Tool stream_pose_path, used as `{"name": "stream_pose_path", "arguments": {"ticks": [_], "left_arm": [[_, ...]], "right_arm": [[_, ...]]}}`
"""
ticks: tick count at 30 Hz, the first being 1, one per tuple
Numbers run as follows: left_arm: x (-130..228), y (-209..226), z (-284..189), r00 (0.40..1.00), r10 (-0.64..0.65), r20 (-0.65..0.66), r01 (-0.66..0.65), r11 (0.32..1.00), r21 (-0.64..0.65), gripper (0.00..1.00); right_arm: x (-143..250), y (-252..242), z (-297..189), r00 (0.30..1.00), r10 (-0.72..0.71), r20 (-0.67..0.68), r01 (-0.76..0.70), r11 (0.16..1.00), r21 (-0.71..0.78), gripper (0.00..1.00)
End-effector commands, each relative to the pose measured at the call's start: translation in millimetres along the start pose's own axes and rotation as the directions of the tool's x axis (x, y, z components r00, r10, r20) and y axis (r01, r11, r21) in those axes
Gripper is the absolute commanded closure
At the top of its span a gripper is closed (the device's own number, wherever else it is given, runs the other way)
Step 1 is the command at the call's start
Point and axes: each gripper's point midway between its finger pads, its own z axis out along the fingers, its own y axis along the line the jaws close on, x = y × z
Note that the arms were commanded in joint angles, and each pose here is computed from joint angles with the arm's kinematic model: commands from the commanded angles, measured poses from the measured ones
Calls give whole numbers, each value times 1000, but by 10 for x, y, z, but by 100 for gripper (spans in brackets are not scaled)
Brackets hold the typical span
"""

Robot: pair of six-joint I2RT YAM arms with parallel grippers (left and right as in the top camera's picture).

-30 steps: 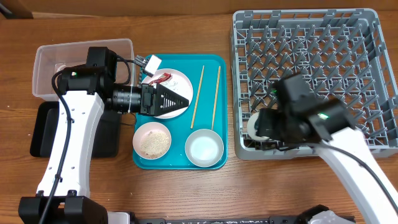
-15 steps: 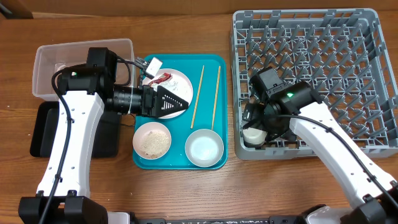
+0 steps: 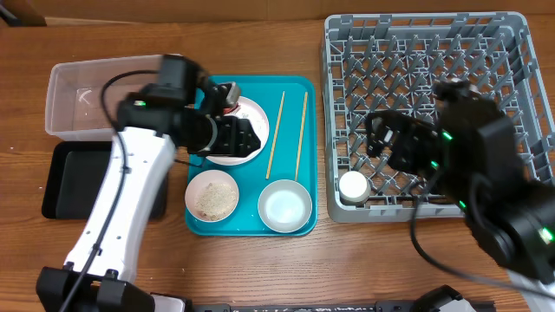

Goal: Sort waste into correct bins and load items into the dishwasher
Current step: 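Grasp the white tissue on the large plate with the left gripper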

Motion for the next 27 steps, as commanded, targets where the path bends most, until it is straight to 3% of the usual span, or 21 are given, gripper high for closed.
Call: {"name": "stream_pose_path", "arguments": {"ticks": [1,5,12,16,18,19,20,21,27], "left_arm": [[-222,528,60,991,-35,126,87,896,-435,27],[-374,638,413,993,15,116,50,844,-534,26],[-395,856,1223,999,-22,23,31,856,-516,25],[-326,930,1571,999,-38,-26,21,866,-499,33],[-295,934,1667,998,-43,-43,17,874,-486,56],[-290,925,1673,998,-47,-45,19,877,-481,77],[-292,904,1658,998,-48,-45,21,881,-474,92],[-313,868,1626,998,-52,-39,28,887,-462,96],[-633,520,916,999,-34,40,48,903,-427,96]], "right_arm": [[-1,25,-73,1000,-10,5,11,1000,-20,0],[61,-14,-73,1000,-12,-20,12,1000,-6,0],[130,-64,-71,999,-13,-50,14,1000,14,0],[142,-74,-72,998,-14,-55,15,1000,18,0],[146,-78,-72,998,-14,-56,15,1000,19,0],[148,-80,-72,998,-14,-57,15,1000,20,0],[152,-83,-73,998,-14,-59,15,1000,21,0],[157,-88,-74,998,-14,-61,15,1000,23,0],[165,-95,-74,998,-14,-64,16,1000,26,0]]}}
